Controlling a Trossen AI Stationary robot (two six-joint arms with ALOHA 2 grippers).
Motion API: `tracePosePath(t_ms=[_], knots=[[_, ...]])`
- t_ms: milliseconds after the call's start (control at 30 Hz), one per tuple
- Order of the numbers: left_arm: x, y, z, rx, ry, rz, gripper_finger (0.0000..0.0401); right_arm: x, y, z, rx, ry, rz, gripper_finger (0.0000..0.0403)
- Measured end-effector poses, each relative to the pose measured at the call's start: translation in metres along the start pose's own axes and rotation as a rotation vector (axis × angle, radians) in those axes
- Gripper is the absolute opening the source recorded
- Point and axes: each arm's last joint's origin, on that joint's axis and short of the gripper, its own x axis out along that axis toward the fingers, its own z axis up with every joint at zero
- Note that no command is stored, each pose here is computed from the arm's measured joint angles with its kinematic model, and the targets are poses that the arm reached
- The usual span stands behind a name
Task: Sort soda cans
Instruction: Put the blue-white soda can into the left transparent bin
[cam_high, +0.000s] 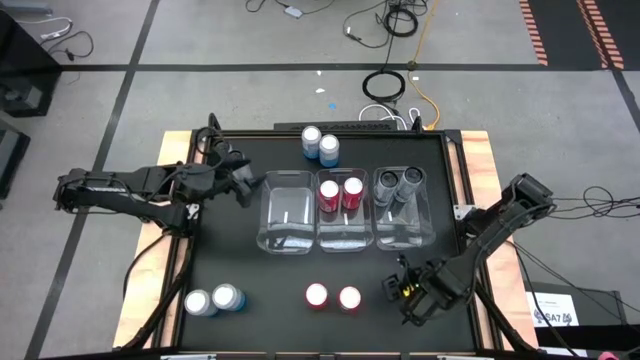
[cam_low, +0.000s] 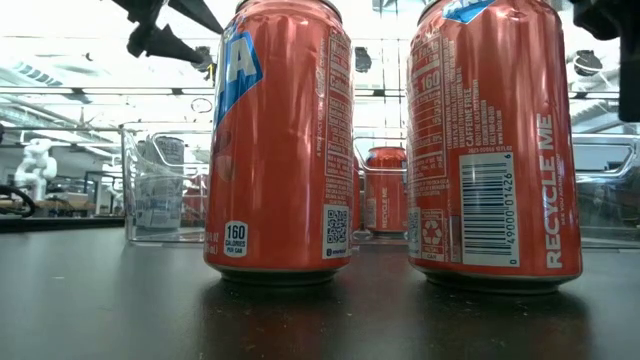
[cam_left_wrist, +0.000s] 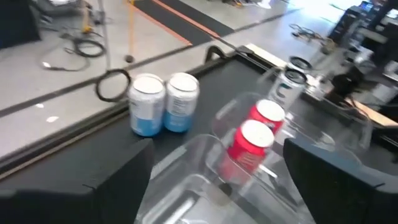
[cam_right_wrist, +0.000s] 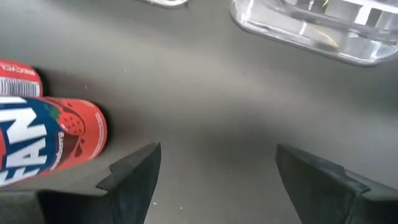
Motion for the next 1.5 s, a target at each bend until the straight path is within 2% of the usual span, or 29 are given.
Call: tracePosePath(t_ms=[100,200,400,567,733,1000,1167,1300,1500], knots=[[0.000,-0.002,0.001,-0.032,0.016,-0.060,0.0351,0.000,-0.001,-0.001,-0.005,-0.003,-0.002,0.0310],[0.000,-0.004,0.003,-0.167,0.009,-0.090,0.0348,0.000,-0.001,0.000,-0.006,-0.010,-0.004,0.0310],[0.010,0.004,0.019,-0.179,-0.079,-0.062,0.0347,0.000,0.000,0.002,0.024,-0.087,0.035,0.0310],[0.038,0.020,0.054,-0.155,-0.057,-0.048,0.0347,0.000,0.001,0.002,0.062,-0.098,0.047,0.0310],[0.089,0.046,0.097,-0.112,0.051,-0.098,0.0347,0.000,0.001,0.003,0.103,-0.100,0.044,0.0310],[0.188,0.090,0.143,0.022,0.305,-0.100,0.0347,0.002,0.001,0.010,0.238,-0.119,0.023,0.0310],[0.240,0.105,0.156,0.125,0.434,-0.093,0.0347,0.004,0.002,0.016,0.297,-0.127,0.014,0.0310],[0.264,0.110,0.155,0.294,0.545,-0.136,0.0347,0.007,0.005,0.023,0.322,-0.131,0.005,0.0310],[0.278,0.114,0.141,0.550,0.659,-0.242,0.0347,0.010,0.007,0.033,0.358,-0.142,-0.008,0.0310]])
